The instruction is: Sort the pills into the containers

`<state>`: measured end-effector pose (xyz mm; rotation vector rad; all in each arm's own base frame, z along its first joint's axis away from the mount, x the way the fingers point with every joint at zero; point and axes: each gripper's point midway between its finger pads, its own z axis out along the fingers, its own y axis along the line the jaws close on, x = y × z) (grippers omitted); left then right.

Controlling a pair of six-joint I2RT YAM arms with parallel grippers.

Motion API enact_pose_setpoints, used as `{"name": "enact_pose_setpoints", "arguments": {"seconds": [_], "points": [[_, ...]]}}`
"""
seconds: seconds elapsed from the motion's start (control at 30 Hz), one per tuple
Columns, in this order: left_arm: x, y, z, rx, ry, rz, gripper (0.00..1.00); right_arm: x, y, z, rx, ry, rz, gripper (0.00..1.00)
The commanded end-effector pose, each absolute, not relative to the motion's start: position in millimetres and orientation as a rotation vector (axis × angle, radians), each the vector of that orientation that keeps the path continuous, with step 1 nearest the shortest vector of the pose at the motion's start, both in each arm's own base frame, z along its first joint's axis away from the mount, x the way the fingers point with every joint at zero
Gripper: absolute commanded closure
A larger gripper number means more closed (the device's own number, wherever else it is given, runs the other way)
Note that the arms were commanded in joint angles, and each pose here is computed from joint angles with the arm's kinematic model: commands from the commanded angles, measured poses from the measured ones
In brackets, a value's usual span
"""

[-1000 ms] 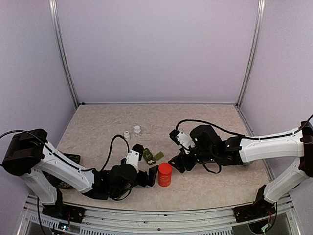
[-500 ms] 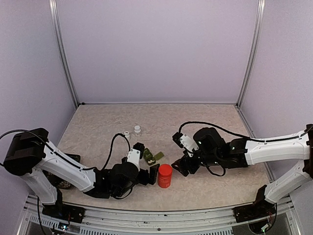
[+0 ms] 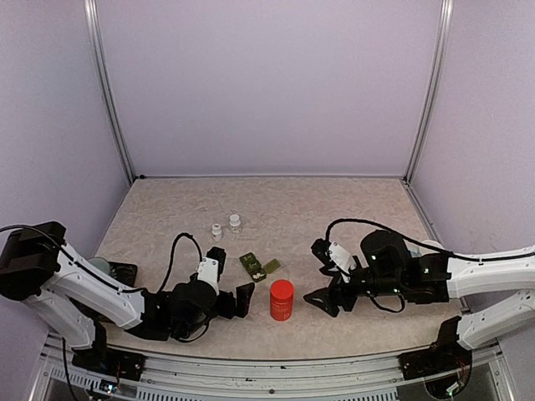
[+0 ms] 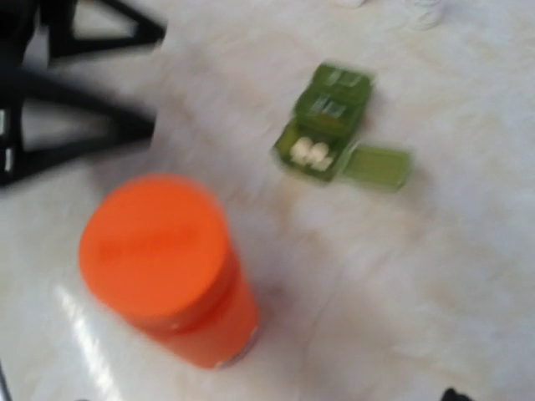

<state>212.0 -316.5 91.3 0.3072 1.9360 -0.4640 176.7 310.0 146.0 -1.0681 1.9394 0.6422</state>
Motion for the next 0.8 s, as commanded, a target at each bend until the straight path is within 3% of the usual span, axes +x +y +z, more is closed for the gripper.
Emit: {"name": "enact_pose_setpoints", "arguments": {"seconds": [0.0, 0.77], "points": [[212, -304, 100, 0.251, 1.922, -0.496, 0.01, 157, 326, 138, -1.142, 1.833, 0.764, 0.11], [210, -277, 110, 0.196, 1.895, -0.476, 0.01, 171, 388, 101, -1.213, 1.741, 0.819, 0.15]]}}
